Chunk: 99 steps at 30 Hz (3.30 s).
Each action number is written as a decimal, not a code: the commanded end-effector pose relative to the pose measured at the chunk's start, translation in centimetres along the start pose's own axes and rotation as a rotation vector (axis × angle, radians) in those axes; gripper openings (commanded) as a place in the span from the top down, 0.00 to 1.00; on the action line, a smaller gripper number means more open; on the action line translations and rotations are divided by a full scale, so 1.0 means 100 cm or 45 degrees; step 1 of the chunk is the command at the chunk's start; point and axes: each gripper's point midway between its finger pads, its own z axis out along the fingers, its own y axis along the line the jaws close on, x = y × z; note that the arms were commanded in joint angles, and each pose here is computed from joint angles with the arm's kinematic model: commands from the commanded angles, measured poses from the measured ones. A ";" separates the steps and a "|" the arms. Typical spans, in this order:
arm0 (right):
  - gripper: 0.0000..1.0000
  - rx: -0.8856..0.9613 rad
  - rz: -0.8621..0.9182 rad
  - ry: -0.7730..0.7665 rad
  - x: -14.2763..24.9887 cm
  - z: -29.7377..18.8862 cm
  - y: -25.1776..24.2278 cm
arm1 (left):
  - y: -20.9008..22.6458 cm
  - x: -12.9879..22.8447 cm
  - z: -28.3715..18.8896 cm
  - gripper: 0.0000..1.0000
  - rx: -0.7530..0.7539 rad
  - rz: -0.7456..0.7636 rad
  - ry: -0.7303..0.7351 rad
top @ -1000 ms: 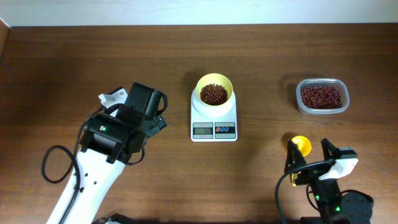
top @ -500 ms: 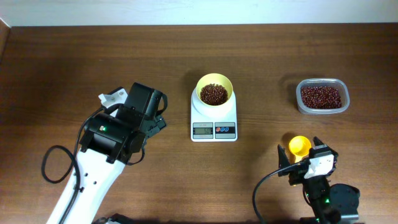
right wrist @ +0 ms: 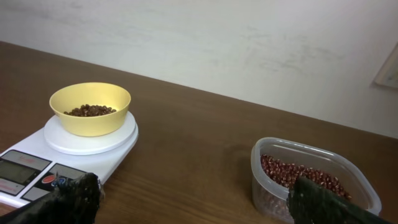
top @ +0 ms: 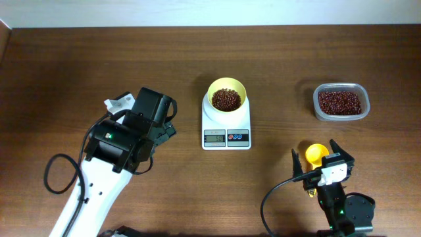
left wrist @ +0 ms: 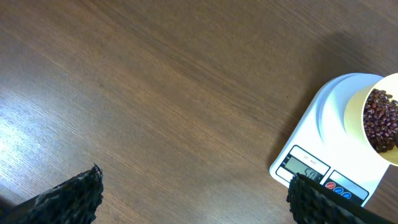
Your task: Scoop item into bowl and weigh 50g on scale
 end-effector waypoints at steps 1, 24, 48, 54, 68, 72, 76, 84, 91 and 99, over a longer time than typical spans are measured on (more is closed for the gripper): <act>0.01 -0.022 -0.015 -0.036 -0.004 0.000 0.004 | 0.003 -0.003 -0.003 0.01 0.002 -0.009 -0.019; 0.01 -0.024 -0.102 -0.021 0.009 0.004 0.005 | 0.003 -0.003 -0.003 0.01 0.002 -0.009 -0.019; 0.01 -0.020 -0.101 -0.019 0.010 0.004 0.005 | 0.003 -0.003 -0.003 0.01 0.002 -0.009 -0.019; 0.01 -0.021 -0.094 -0.017 0.010 0.004 0.005 | 0.003 -0.003 -0.003 0.01 0.002 -0.009 -0.019; 0.01 -0.021 -0.088 -0.020 0.009 0.004 0.005 | 0.003 -0.003 -0.003 0.01 0.002 -0.009 -0.019; 0.01 -0.020 -0.088 -0.020 0.009 0.004 0.005 | 0.003 -0.003 -0.003 0.01 0.002 -0.008 -0.019; 0.01 -0.020 -0.088 -0.020 0.009 0.004 0.005 | 0.003 -0.003 -0.003 0.01 0.002 -0.009 -0.019; 0.01 -0.020 -0.088 -0.020 0.009 0.004 0.005 | 0.003 -0.003 -0.003 0.01 0.002 -0.009 -0.019; 0.01 -0.020 -0.088 -0.020 0.009 0.004 0.005 | 0.003 -0.003 -0.003 0.01 0.002 -0.009 -0.019; 0.01 -0.020 -0.088 -0.020 0.009 0.004 0.005 | 0.003 -0.003 -0.003 0.01 0.002 -0.009 -0.019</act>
